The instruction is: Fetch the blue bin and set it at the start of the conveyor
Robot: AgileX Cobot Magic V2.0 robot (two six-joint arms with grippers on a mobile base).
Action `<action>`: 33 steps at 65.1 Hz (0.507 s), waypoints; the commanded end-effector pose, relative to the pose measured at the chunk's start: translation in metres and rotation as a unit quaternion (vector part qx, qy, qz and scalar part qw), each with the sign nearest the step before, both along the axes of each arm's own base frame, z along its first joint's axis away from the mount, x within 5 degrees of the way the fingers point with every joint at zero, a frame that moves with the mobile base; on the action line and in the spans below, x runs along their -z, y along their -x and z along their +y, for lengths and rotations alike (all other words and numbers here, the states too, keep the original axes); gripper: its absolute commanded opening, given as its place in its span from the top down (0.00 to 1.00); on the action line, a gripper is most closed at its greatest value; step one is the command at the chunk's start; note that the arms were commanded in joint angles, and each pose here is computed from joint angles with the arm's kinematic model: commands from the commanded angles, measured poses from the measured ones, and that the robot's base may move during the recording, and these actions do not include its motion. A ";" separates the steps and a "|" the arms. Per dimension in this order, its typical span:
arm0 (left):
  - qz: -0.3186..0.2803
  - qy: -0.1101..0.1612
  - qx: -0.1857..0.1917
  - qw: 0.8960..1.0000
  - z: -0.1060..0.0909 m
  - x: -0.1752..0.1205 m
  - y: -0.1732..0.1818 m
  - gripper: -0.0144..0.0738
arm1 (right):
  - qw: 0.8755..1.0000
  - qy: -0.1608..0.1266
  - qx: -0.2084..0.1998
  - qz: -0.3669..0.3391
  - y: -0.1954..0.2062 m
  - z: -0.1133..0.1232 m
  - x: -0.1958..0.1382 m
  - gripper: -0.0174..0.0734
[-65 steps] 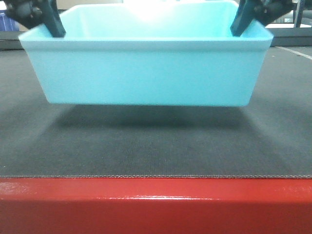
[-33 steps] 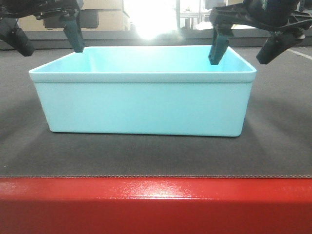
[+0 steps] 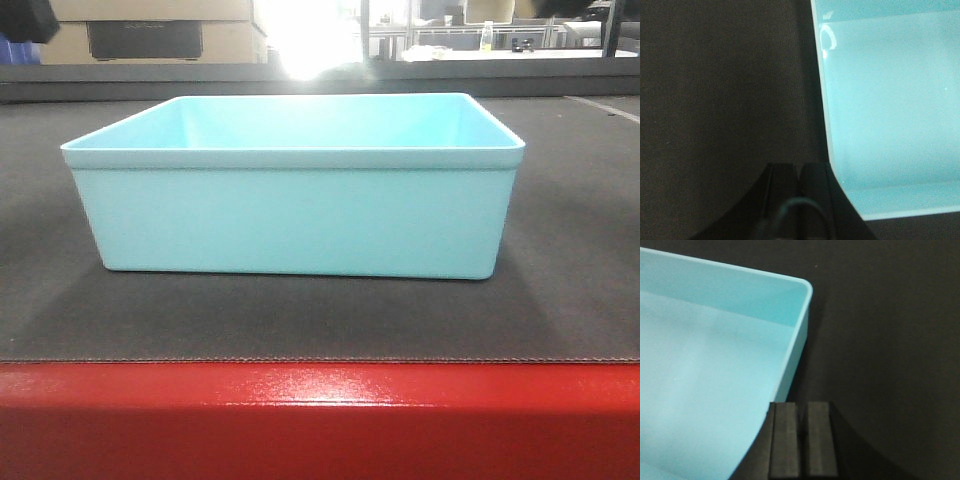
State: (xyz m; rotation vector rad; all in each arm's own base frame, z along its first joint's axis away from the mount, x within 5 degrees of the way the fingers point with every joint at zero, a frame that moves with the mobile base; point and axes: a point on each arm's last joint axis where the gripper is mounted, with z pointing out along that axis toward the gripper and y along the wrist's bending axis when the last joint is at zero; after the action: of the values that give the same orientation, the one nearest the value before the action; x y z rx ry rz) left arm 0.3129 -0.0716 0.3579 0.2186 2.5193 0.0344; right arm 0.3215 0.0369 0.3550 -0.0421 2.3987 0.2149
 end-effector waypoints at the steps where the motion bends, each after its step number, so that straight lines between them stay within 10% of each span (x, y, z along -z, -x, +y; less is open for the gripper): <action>1: -0.010 -0.004 0.003 1.000 0.004 0.001 0.014 0.96 | 1.000 0.010 0.022 -0.004 0.013 -0.018 -0.001 0.99; 33: -0.098 0.036 0.030 0.994 0.026 0.073 0.116 0.96 | 0.995 0.045 0.060 -0.063 0.116 -0.037 0.077 0.99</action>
State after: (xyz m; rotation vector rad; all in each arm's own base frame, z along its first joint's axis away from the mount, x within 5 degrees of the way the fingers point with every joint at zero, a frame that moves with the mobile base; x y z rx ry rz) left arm 0.2146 -0.0486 0.2880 0.2654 2.3937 -0.0129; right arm 0.2191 0.0023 0.2807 0.0561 2.3708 0.0756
